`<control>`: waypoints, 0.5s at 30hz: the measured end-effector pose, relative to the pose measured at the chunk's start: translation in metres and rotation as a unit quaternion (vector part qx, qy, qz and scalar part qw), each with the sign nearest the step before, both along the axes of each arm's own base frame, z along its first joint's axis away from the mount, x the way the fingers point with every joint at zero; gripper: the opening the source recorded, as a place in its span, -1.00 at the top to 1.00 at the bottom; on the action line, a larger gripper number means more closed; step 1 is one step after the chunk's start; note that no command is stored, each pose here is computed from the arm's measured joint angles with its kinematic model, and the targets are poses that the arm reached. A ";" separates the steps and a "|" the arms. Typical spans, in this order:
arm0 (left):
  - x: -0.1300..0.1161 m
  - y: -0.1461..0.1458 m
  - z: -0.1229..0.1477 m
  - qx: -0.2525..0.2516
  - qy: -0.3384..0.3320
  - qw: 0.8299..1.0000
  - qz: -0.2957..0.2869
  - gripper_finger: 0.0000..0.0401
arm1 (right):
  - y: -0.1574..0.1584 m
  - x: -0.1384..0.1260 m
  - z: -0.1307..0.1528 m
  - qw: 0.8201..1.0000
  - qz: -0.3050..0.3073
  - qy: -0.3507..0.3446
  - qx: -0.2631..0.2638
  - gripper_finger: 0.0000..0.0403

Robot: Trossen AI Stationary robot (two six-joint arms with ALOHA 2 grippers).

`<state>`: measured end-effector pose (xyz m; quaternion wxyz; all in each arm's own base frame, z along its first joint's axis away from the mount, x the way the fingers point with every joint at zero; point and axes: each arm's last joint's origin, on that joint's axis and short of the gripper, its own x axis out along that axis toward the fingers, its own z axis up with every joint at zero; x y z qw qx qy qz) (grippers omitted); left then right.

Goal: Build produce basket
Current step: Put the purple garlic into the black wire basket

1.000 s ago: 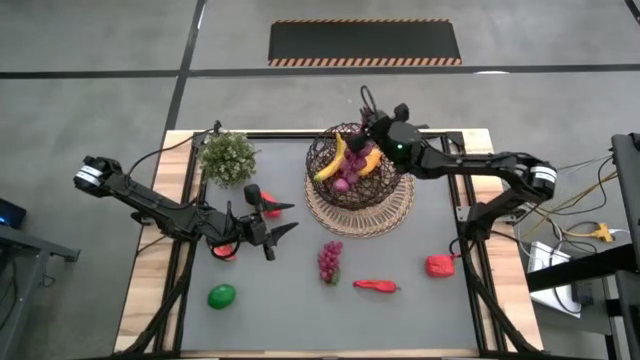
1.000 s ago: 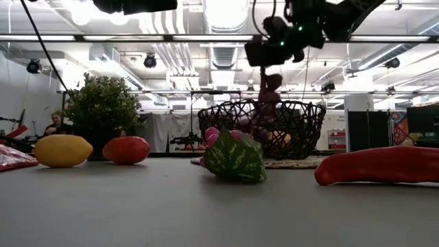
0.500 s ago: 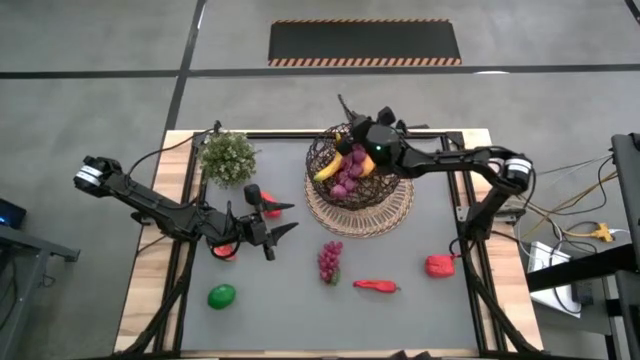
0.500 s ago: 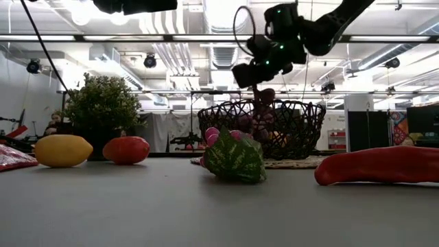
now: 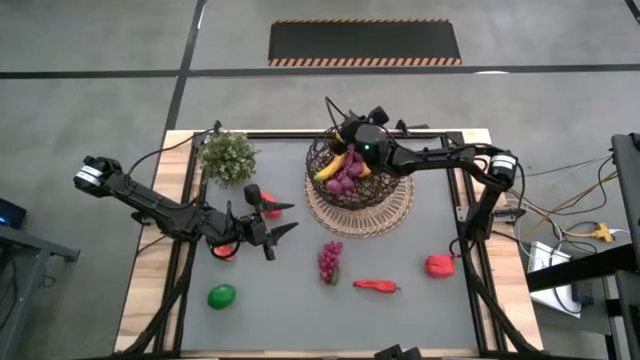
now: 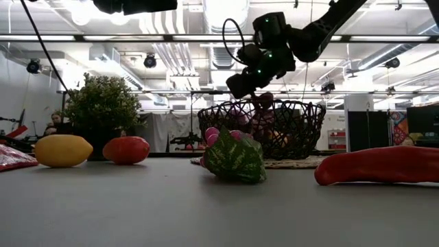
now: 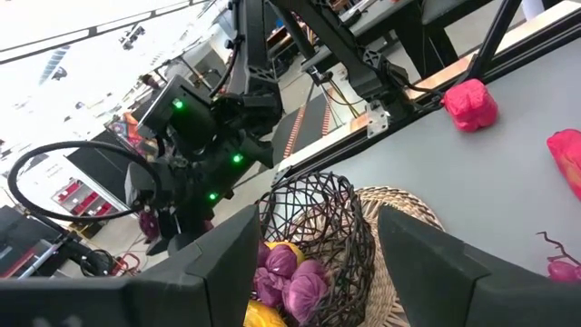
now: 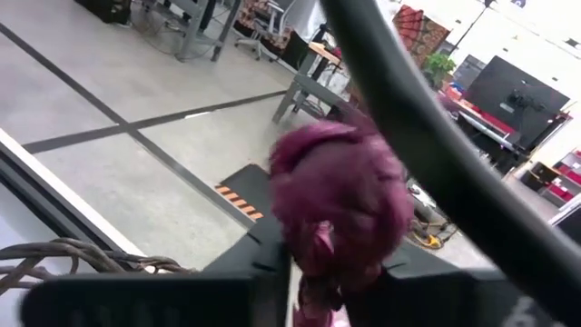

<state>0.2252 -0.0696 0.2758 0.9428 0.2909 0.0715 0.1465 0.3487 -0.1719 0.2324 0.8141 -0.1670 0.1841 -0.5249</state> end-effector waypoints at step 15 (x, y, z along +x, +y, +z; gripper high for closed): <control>0.000 0.000 0.000 0.001 0.000 1.000 0.000 -0.03 | 0.023 -0.001 0.036 1.000 0.028 0.005 0.005 0.11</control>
